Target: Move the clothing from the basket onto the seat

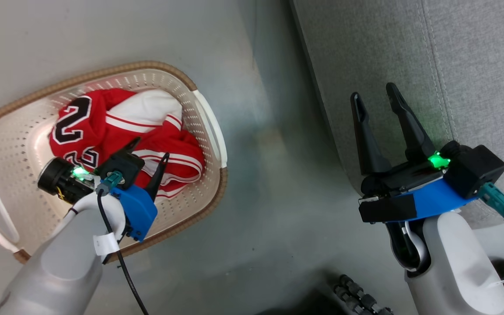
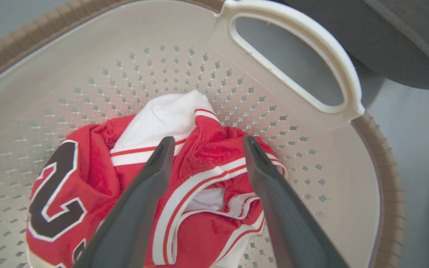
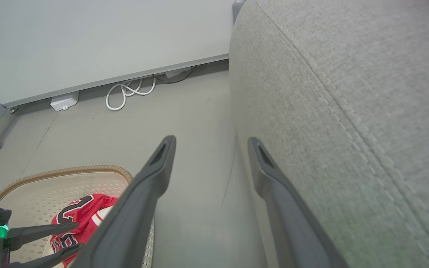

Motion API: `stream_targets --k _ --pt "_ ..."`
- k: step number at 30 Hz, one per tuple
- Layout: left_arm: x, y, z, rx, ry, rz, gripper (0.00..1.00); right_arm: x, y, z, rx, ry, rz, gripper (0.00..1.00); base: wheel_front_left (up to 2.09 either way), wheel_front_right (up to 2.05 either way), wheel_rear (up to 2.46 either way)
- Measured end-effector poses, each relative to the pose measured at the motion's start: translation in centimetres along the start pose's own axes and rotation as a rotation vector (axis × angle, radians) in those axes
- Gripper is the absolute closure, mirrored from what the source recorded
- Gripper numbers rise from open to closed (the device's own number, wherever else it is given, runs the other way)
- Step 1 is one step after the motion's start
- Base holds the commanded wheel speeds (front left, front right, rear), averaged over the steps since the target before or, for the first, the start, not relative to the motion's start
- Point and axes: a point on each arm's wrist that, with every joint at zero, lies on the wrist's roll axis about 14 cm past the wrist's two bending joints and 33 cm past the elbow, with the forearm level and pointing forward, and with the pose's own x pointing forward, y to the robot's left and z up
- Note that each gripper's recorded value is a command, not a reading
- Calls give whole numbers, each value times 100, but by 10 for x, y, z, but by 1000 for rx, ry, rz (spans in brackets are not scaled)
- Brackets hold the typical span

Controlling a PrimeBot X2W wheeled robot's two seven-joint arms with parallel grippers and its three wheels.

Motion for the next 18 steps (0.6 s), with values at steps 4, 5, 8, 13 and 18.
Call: stream_targets --k 4,5,8,13,18 --pt "11 -4 -26 59 84 -62 0 4 -4 -6 4 10 -6 0 0 0 0" --pt "13 -5 -32 74 106 -77 0 4 -4 -8 7 14 -8 0 0 0 0" --pt "19 -5 -47 104 154 -108 0 5 -7 -11 7 18 -13 0 0 0 0" --pt "32 5 -57 146 191 -122 0 7 -9 -13 15 20 -18 0 0 0 0" --pt "42 16 -69 198 233 -104 0 8 -10 -18 23 29 -20 0 0 0 0"
